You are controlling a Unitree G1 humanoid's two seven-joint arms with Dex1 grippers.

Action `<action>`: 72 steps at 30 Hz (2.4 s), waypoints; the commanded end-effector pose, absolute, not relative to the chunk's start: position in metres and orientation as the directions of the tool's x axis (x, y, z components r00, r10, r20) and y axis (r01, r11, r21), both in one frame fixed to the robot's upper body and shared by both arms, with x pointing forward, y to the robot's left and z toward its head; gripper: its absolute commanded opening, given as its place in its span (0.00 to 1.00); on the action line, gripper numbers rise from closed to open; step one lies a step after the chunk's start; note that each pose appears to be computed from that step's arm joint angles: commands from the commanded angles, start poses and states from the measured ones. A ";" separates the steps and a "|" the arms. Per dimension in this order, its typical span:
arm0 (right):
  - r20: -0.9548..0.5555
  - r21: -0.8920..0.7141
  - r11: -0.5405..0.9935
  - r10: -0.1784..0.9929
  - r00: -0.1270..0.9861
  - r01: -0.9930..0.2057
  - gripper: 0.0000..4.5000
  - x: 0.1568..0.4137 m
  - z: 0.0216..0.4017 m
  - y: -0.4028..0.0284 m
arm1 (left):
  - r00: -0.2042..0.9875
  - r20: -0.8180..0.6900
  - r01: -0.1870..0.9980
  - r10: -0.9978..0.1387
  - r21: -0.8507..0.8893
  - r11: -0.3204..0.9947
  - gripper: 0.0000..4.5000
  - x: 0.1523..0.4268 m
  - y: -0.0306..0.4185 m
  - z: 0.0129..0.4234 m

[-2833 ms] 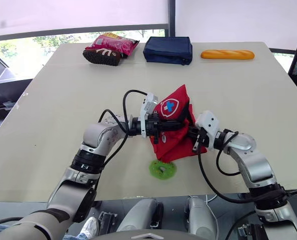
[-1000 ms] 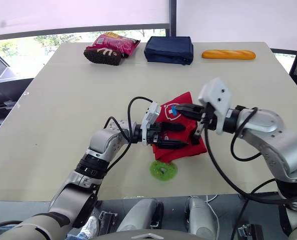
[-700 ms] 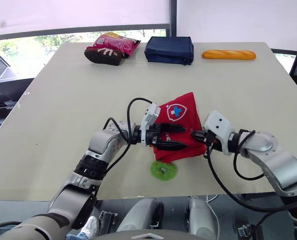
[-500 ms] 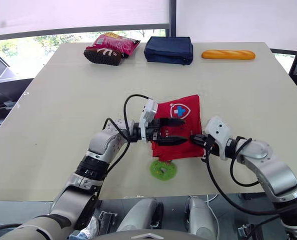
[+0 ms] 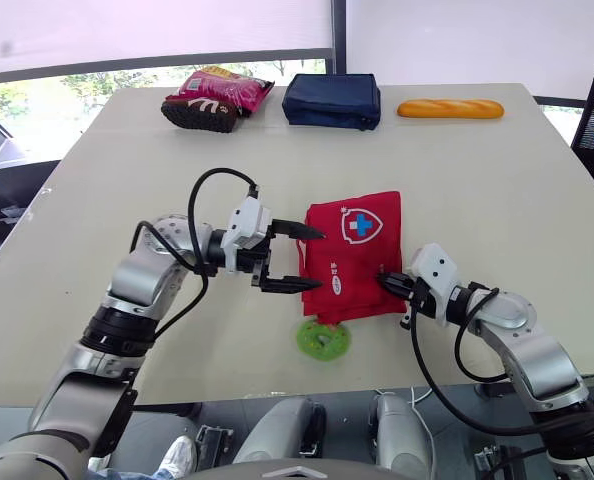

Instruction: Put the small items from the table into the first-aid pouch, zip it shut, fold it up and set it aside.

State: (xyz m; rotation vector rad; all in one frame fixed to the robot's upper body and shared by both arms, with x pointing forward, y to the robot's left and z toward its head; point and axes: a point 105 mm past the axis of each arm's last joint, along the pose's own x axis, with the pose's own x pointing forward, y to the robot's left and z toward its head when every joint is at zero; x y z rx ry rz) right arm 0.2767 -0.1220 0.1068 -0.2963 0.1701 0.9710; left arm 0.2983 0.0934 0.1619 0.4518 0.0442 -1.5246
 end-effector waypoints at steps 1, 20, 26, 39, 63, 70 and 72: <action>-0.215 -0.187 0.516 0.809 0.548 -0.836 0.00 0.275 0.134 -0.126 | 0.085 -0.317 0.941 -0.945 0.337 -0.028 0.99 0.293 0.110 0.186; -0.065 -0.175 0.649 0.743 0.666 -0.740 0.00 0.361 0.154 -0.115 | 0.190 -0.308 0.914 -0.932 0.402 0.054 0.99 0.283 0.128 0.225; -0.320 -0.093 0.585 0.749 0.581 -0.805 0.00 0.351 0.093 -0.107 | 0.209 -0.309 0.909 -0.928 0.412 0.068 0.99 0.283 0.129 0.229; -0.047 0.026 0.562 0.827 0.560 -0.827 0.36 0.331 0.163 -0.120 | 0.236 -0.318 0.904 -0.918 0.417 0.088 1.00 0.282 0.136 0.231; -0.224 0.400 0.550 0.834 0.504 -0.733 0.27 0.317 0.127 -0.117 | 0.282 -0.306 0.884 -0.909 0.452 0.122 1.00 0.278 0.140 0.240; -0.067 0.433 0.673 0.688 0.723 -0.600 0.01 0.360 0.154 -0.141 | 0.304 -0.285 0.873 -0.909 0.465 0.146 1.00 0.280 0.142 0.245; -0.003 0.457 0.744 0.549 0.836 -0.487 0.01 0.383 0.167 -0.167 | 0.318 -0.277 0.867 -0.907 0.473 0.160 1.00 0.282 0.143 0.248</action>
